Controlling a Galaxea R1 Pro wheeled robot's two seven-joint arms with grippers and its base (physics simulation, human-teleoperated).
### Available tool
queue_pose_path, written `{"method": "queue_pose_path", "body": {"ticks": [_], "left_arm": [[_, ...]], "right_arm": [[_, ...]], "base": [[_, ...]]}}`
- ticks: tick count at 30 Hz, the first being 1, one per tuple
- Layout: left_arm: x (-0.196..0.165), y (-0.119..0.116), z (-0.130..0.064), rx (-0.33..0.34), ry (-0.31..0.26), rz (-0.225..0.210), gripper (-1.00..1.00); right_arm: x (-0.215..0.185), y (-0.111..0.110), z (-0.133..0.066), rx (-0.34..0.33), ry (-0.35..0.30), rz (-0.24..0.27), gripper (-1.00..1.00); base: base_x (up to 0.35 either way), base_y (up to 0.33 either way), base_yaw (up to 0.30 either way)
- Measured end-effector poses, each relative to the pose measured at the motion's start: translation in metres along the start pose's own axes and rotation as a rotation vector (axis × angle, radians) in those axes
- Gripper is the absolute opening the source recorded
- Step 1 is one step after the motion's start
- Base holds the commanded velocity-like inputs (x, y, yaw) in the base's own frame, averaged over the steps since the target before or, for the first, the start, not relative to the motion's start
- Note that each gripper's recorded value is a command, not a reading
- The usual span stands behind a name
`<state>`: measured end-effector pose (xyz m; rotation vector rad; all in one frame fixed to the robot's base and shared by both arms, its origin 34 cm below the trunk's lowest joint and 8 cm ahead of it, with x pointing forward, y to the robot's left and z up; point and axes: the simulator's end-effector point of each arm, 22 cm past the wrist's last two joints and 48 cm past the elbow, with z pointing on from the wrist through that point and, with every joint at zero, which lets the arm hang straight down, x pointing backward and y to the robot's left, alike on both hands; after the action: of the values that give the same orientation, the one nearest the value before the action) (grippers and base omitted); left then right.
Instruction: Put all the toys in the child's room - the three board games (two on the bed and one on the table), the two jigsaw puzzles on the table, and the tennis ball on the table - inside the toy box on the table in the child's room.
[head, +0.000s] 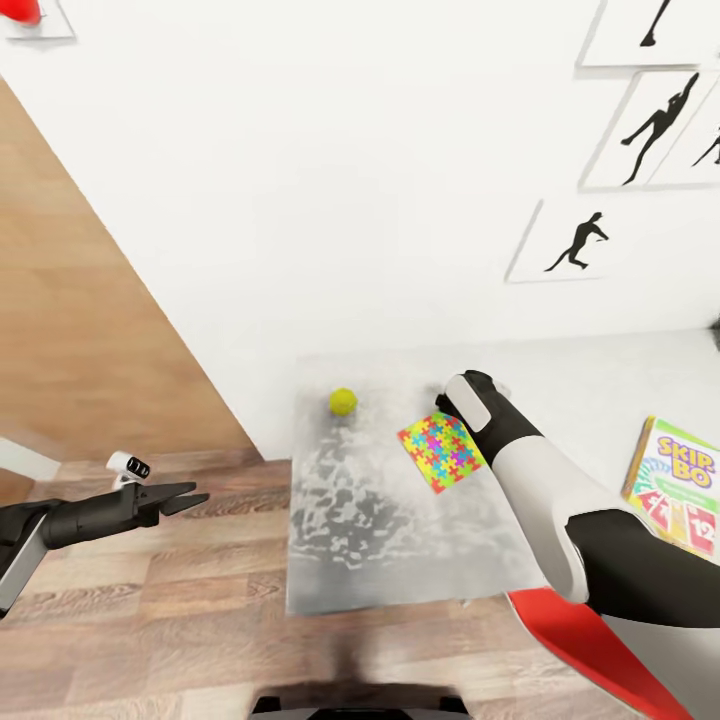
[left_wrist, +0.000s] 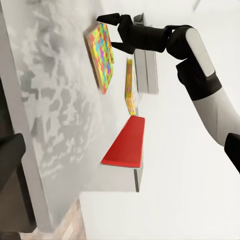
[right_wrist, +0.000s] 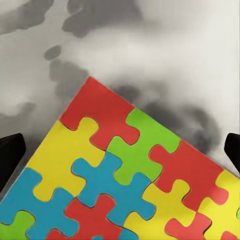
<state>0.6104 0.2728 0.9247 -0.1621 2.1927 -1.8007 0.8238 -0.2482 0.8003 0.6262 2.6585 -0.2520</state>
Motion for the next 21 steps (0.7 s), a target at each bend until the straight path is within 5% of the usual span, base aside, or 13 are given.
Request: {"method": "queue_pose_path", "body": {"ticks": [21], "left_arm": [[0.0001,0.0,0.0001,0.0,0.0,0.0,1.0]], "right_arm": [[0.001,0.002,-0.0006,-0.003,0.002,0.0,1.0]], "base": [[-0.186,0.05,0.0]]}}
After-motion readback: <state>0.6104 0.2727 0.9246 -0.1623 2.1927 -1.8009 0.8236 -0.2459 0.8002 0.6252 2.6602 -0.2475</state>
